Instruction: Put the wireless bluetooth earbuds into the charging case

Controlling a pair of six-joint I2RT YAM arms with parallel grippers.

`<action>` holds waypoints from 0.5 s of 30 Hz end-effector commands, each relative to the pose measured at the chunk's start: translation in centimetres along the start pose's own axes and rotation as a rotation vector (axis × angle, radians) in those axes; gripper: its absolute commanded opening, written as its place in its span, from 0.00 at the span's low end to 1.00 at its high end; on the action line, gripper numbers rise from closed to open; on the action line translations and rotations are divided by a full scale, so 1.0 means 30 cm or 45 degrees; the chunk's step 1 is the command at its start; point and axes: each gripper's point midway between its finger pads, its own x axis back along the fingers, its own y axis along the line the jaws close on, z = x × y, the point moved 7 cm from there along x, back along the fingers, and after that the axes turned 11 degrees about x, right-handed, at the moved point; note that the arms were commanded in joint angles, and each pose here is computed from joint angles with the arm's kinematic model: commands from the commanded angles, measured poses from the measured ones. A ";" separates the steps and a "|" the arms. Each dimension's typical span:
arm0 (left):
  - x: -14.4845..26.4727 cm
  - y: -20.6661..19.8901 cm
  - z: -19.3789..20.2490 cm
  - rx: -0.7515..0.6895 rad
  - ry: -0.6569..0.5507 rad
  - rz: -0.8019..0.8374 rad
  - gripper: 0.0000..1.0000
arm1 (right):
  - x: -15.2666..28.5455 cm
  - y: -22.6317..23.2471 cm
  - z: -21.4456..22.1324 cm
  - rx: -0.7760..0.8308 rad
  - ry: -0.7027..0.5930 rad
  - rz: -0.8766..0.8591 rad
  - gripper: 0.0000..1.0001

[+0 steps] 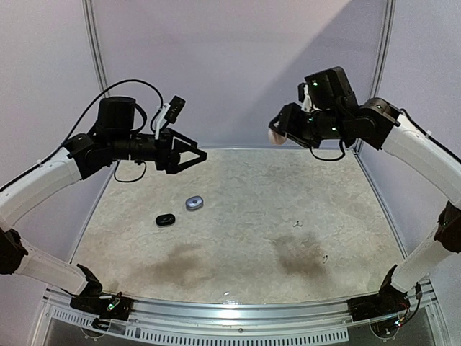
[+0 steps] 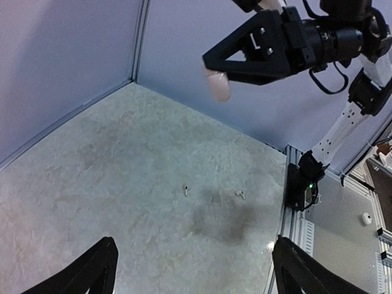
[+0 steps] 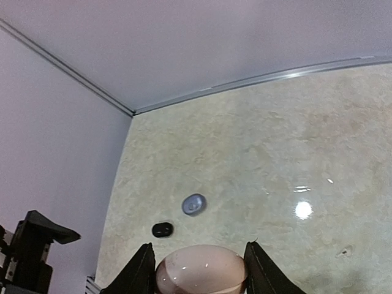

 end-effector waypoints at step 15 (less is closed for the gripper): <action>-0.149 -0.098 -0.127 -0.028 -0.380 0.072 0.56 | -0.014 0.467 0.047 0.186 -0.205 -0.356 0.16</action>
